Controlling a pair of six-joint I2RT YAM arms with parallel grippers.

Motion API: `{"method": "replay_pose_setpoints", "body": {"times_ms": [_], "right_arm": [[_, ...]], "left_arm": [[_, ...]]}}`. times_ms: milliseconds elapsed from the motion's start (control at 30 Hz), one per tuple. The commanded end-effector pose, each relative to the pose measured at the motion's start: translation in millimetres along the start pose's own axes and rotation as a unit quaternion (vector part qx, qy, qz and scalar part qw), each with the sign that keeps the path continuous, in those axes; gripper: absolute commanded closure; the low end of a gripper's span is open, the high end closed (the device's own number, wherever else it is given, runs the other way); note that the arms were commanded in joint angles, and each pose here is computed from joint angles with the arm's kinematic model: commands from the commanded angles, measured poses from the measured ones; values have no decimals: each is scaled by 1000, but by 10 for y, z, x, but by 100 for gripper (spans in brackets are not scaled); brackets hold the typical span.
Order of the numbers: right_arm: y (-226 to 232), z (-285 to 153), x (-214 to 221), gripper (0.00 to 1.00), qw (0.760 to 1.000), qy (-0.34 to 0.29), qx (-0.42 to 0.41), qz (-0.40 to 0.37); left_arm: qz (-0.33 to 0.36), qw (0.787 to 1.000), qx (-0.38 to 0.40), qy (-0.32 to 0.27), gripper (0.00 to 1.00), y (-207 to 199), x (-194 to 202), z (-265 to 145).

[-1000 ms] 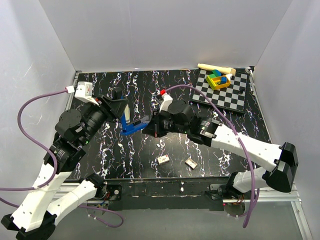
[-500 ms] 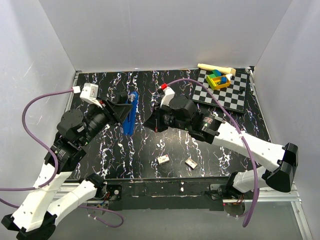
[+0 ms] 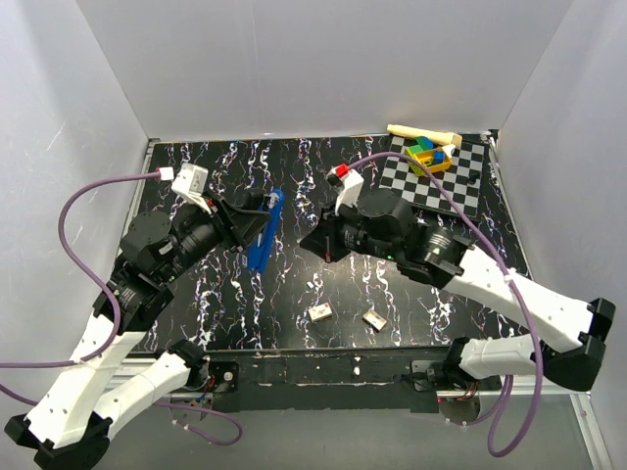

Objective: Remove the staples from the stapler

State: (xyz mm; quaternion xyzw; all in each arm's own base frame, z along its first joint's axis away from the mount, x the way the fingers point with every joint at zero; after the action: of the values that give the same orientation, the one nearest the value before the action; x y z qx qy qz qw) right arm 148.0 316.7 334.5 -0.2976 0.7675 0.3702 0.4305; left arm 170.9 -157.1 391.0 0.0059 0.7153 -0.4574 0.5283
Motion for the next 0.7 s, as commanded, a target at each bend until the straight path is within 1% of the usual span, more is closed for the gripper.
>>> {"method": "replay_pose_setpoints", "body": {"times_ms": [0,200,333,467,667], "right_arm": [[62,-344,-119,99,998,-16,-28,-58],[182,-663,-84,99,989,4,-97,-114],[296,-842,-117,99,979,3,-146,-144],[394,-990,-148,99,967,-1,-190,-172],[515,-1092,-186,99,949,10,-243,-199]], "left_arm": [[19,995,94,6,100,-297,-69,-29],[26,983,176,45,100,-540,-32,-95],[46,965,247,79,100,-693,34,-166],[62,946,298,114,100,-758,136,-216],[72,921,351,149,100,-833,217,-285]]}}
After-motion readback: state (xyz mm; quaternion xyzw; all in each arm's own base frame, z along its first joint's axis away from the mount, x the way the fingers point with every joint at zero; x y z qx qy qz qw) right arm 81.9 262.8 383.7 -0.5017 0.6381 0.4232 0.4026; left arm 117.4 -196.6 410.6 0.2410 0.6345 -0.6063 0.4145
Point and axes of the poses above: each gripper's point midway between its finger pads, its own z axis out along the fingers, its own y axis along the line the jaws close on, x = y × z, the point moved 5 cm from there along -z, back along the fingers, and after that the axes turned 12 degrees about -z, right-handed, at the moved point
